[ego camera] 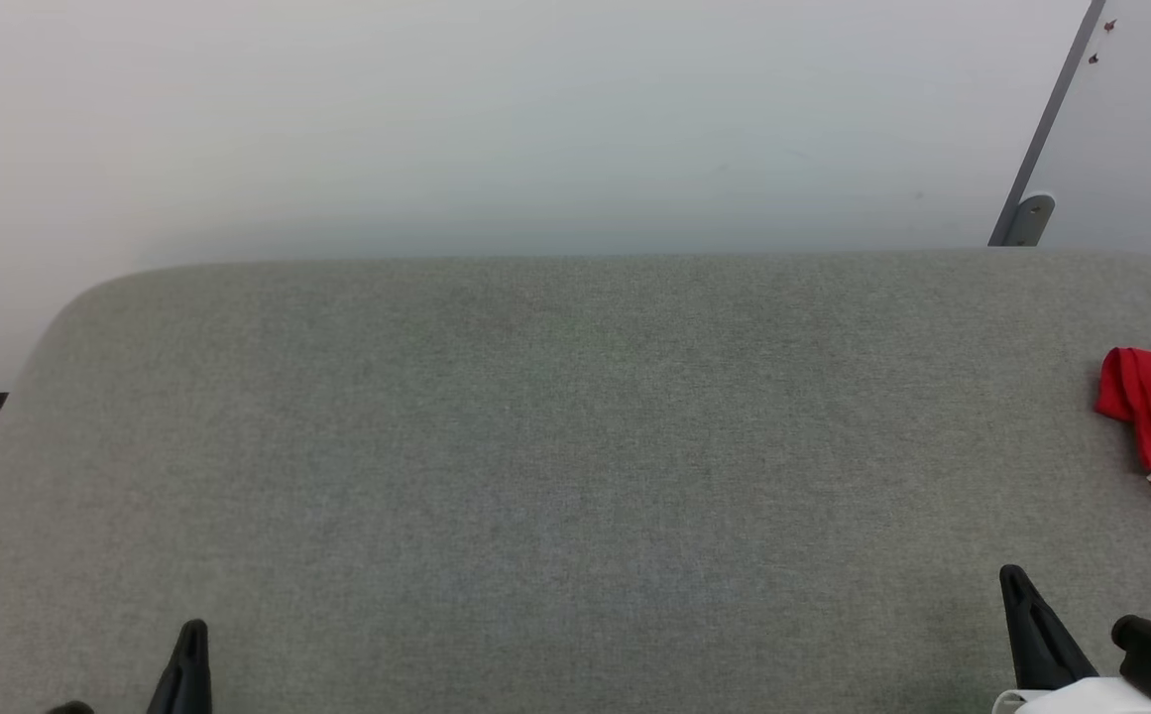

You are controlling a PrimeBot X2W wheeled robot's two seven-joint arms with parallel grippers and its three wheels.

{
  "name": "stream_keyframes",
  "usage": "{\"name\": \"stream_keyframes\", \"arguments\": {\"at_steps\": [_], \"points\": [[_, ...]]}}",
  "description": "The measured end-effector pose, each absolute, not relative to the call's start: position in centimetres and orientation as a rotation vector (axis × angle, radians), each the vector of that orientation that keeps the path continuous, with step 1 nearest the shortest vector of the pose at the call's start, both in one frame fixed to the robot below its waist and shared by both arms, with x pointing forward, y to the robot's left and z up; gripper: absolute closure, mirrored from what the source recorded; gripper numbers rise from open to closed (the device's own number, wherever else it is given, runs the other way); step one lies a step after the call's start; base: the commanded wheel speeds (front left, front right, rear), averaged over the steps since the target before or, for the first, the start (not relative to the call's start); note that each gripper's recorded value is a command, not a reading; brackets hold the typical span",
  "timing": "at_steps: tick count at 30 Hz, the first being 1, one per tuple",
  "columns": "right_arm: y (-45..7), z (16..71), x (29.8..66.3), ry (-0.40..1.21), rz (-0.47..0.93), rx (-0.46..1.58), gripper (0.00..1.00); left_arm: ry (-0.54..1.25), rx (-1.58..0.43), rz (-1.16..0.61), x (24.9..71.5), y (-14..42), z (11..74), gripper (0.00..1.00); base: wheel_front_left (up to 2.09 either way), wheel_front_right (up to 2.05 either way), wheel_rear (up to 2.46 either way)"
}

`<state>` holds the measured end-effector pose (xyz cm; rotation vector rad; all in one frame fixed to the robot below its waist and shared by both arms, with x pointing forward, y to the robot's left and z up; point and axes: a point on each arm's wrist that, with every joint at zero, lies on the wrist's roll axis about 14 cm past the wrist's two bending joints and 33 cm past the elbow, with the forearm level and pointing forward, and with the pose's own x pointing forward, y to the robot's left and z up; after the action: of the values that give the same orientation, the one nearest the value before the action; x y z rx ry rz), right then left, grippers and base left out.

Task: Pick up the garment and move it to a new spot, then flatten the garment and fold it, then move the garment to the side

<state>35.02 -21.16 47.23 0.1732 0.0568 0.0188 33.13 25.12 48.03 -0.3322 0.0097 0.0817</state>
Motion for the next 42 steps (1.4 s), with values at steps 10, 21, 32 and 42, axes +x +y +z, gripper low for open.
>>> {"name": "stream_keyframes", "arguments": {"at_steps": [10, 21, 32, 42], "points": [[-21.4, 47.5, 35.4, 0.057, -0.021, 0.363, 1.0, 0.012, -0.502, 0.104, 33.9, 24.8, 48.1, 1.0, 0.0, 0.0, 0.0], [-21.6, 47.8, 35.9, 0.055, -0.052, 0.548, 1.0, 0.015, -0.665, 0.115, 34.6, 24.3, 48.2, 1.0, 0.0, 0.0, 0.0], [-21.5, 47.9, 36.2, 0.058, -0.068, 0.71, 1.0, 0.015, -0.812, 0.115, 35.3, 23.8, 48.4, 1.0, 0.0, 0.0, 0.0], [-21.4, 48.2, 36.6, 0.054, -0.075, 0.846, 1.0, 0.016, -0.936, 0.112, 35.9, 23.3, 48.5, 1.0, 0.0, 0.0, 0.0]]}}
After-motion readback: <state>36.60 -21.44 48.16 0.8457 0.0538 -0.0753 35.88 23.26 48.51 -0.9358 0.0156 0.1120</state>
